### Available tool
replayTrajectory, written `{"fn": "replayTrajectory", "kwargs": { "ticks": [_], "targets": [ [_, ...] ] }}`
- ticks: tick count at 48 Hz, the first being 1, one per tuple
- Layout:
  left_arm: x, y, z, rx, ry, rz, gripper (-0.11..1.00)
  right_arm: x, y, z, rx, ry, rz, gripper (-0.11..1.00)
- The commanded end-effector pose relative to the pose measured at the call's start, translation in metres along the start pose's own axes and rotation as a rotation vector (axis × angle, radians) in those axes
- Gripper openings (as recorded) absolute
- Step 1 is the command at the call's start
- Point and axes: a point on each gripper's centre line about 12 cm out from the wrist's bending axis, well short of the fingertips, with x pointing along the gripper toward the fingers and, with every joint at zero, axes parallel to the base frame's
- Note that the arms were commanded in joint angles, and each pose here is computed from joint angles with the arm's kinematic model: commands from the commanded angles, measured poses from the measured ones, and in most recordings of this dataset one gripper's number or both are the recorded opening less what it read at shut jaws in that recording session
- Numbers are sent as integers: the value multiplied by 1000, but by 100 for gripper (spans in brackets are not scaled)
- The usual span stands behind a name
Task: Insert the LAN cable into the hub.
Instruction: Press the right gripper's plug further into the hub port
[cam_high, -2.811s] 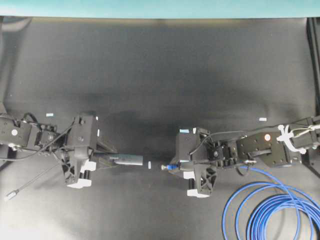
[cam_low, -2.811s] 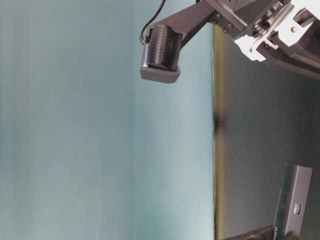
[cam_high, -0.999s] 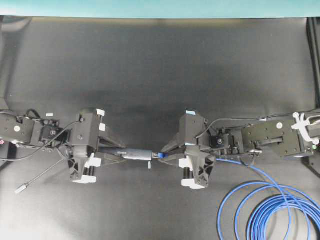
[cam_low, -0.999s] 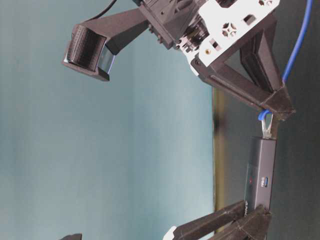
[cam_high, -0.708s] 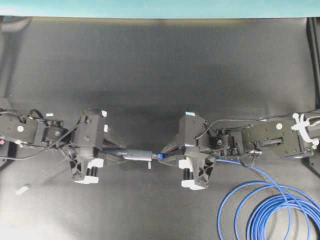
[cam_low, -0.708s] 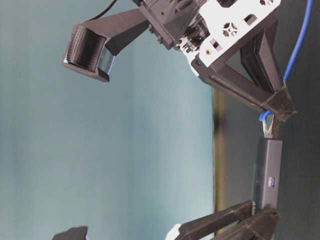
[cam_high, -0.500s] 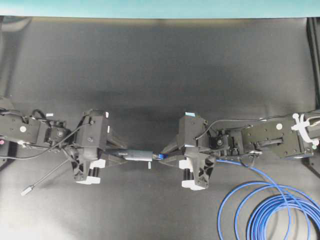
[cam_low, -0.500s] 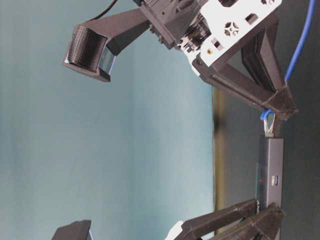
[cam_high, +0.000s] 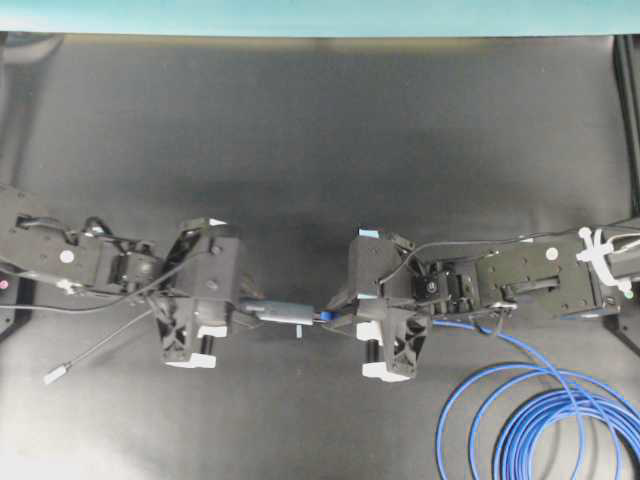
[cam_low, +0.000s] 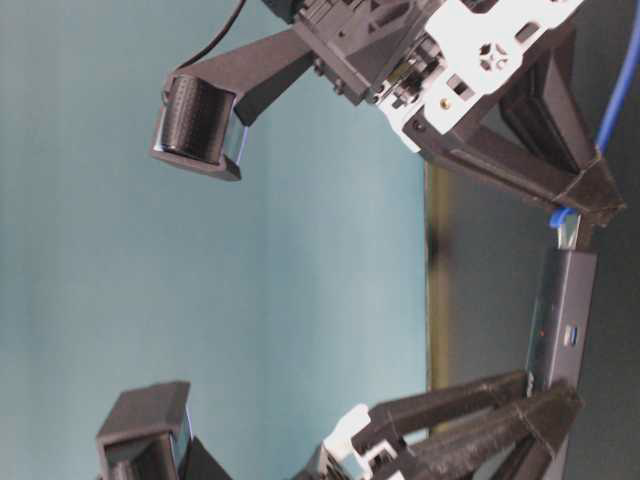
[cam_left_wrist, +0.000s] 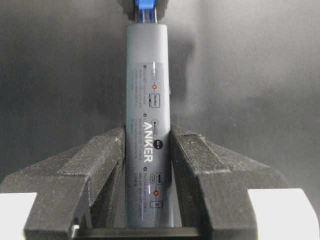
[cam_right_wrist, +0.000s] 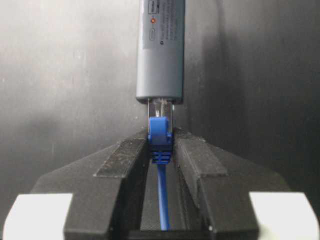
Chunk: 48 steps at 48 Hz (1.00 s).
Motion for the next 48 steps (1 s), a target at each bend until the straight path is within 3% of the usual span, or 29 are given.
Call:
{"fn": "replayTrajectory", "kwargs": {
  "ticks": [1,26,40,48],
  "targets": [
    [1,4,17,4,-53,8,28,0,4,15,-8,-54,12,13],
    [1,6,20,0,-98,13,28,4,5,29,-12,-106,18,13],
    [10,6,26,1,-111,14,28,10,0,49,-16,-165,11,13],
    [7,5,19,-14,-93,11,28,8,2,43,-37,-135,12,13]
  ]
}}
